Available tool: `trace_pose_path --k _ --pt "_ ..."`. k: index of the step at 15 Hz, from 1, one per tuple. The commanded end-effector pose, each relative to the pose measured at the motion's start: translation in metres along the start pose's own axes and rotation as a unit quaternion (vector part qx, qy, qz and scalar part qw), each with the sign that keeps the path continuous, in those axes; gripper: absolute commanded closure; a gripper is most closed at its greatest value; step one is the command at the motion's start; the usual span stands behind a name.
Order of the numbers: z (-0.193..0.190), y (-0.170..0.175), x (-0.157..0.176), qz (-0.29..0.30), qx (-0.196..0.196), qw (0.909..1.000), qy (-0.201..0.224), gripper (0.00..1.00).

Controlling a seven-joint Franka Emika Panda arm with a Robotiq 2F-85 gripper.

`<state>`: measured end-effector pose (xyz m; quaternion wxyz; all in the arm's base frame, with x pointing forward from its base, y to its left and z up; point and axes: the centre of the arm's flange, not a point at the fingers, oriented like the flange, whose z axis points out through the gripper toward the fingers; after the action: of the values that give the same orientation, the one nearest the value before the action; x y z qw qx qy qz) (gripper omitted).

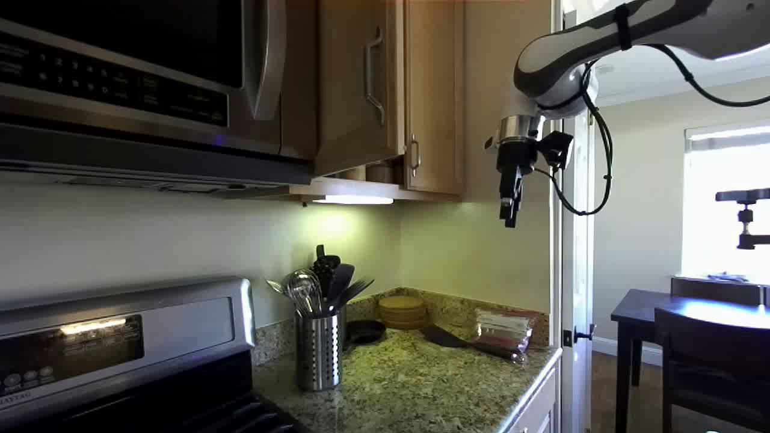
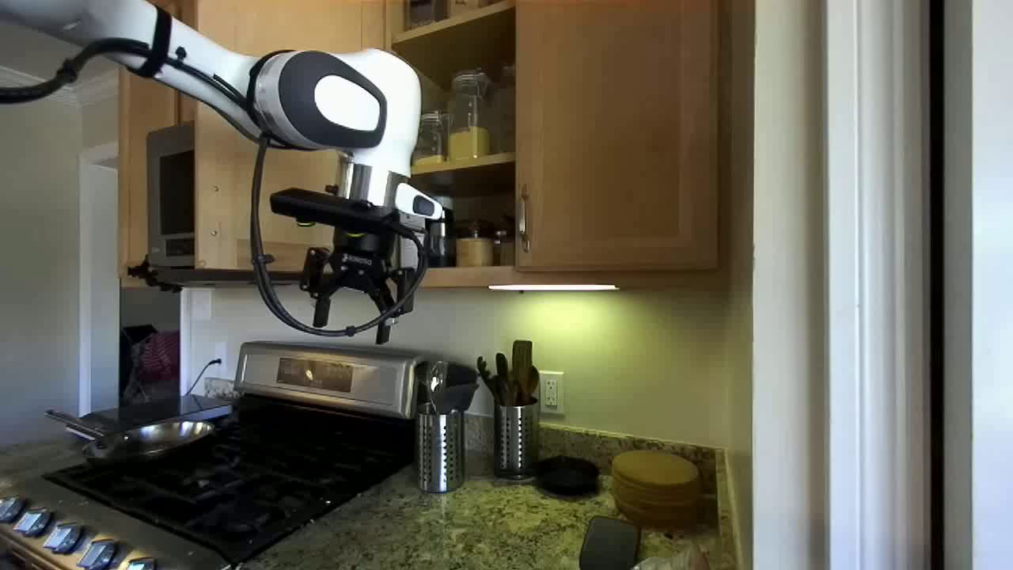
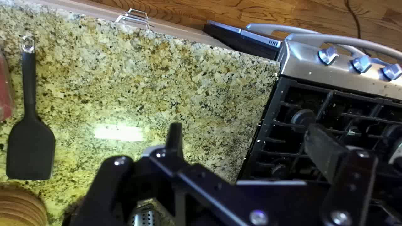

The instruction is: Close the drawer on the right side of the microwave

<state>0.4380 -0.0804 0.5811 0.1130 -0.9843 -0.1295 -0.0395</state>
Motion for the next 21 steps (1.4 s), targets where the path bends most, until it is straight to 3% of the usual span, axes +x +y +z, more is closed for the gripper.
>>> trace_pose_path --k 1,7,11,17,21 --pt "0.000 0.000 0.000 0.000 0.000 1.0000 0.000 0.00" --pt "0.001 -0.007 0.000 -0.003 -0.003 1.0000 0.000 0.00" --pt "-0.003 -0.034 0.007 -0.039 -0.004 0.9992 0.013 0.00" --pt "-0.047 -0.075 0.024 -0.087 -0.004 0.9936 0.073 0.00" --pt "-0.076 -0.114 0.036 -0.101 -0.044 0.9833 0.145 0.00"
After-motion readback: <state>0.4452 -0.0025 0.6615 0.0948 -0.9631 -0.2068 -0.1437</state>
